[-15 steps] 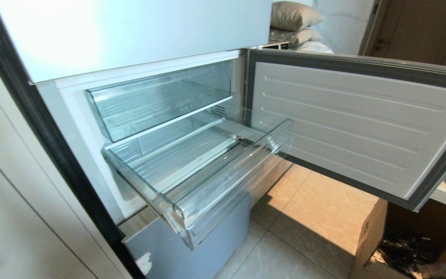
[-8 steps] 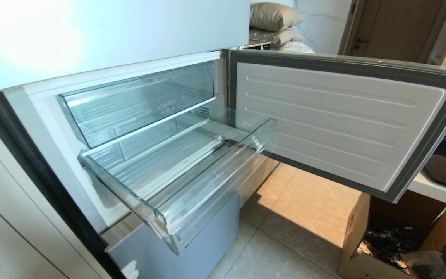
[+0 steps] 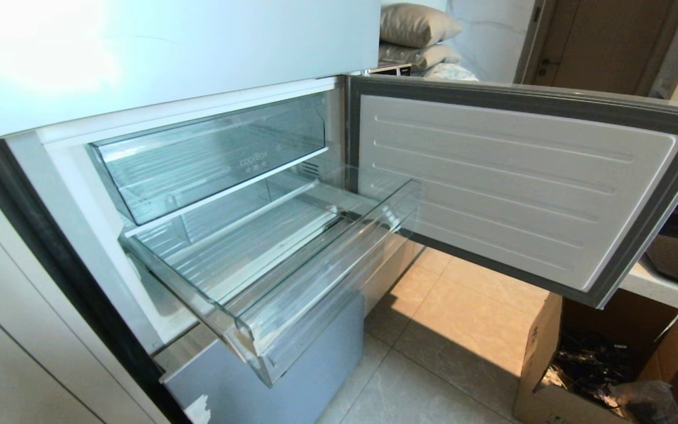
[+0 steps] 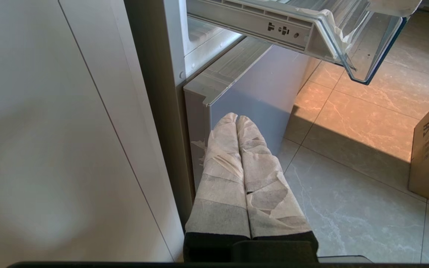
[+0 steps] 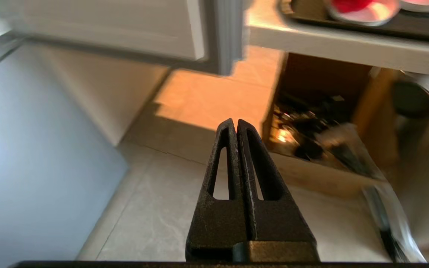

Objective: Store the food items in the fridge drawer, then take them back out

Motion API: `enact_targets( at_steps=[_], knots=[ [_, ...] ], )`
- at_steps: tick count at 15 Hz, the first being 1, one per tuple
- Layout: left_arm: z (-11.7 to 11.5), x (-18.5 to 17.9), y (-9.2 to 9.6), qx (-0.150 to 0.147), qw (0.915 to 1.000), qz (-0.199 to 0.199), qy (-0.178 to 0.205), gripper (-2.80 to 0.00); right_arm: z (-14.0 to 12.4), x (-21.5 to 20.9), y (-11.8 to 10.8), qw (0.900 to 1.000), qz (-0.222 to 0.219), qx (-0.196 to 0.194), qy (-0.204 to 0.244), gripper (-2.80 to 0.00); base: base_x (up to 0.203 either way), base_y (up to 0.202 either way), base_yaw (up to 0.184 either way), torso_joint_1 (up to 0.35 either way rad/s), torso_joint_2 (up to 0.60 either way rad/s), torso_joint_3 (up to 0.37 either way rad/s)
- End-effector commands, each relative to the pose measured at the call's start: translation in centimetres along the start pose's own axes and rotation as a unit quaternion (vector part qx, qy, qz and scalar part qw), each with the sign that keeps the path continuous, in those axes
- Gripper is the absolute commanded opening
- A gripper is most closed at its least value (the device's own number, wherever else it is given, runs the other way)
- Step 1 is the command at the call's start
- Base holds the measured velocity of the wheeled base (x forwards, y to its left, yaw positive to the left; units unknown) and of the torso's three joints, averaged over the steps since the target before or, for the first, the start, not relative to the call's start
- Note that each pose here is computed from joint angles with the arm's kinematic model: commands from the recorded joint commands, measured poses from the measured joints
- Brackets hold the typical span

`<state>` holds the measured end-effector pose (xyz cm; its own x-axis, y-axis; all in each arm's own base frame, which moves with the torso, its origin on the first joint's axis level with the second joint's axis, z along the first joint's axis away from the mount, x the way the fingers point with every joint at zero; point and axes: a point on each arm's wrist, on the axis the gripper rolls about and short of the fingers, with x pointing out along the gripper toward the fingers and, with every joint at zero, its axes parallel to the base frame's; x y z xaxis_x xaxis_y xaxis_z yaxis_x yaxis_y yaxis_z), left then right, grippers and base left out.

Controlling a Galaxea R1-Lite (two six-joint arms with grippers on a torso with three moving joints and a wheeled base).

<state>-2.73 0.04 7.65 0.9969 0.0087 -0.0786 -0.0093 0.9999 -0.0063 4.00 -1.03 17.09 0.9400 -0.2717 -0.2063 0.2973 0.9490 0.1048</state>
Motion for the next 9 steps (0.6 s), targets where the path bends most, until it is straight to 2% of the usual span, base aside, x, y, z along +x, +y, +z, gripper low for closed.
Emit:
enact_targets(
  at_steps=[1, 3, 5, 6, 9],
  knots=[
    [0.0, 0.0, 0.0, 0.0, 1.0, 0.0, 0.001, -2.8, 1.5, 5.5, -0.6, 0.995, -0.062, 0.015, 0.073, -2.8, 0.0, 0.0, 0.0, 0.0, 0.0, 0.0],
    [0.0, 0.0, 0.0, 0.0, 1.0, 0.0, 0.0, -2.8, 3.6, 8.5, -2.7, 0.989, -0.136, 0.041, 0.046, -2.8, 0.0, 0.0, 0.0, 0.0, 0.0, 0.0],
    [0.0, 0.0, 0.0, 0.0, 1.0, 0.0, 0.0, -2.8, 5.3, 10.1, -4.3, 0.984, -0.17, 0.048, 0.013, -2.8, 0.0, 0.0, 0.0, 0.0, 0.0, 0.0],
    [0.0, 0.0, 0.0, 0.0, 1.0, 0.0, 0.0, -2.8, 5.4, 10.7, -4.6, 0.983, -0.174, 0.051, 0.016, 0.0, 0.0, 0.0, 0.0, 0.0, 0.0, 0.0],
    [0.0, 0.0, 0.0, 0.0, 1.0, 0.0, 0.001, -2.8, 5.5, 12.9, -6.1, 0.981, -0.183, 0.063, 0.032, 0.0, 0.0, 0.0, 0.0, 0.0, 0.0, 0.0]
  ],
)
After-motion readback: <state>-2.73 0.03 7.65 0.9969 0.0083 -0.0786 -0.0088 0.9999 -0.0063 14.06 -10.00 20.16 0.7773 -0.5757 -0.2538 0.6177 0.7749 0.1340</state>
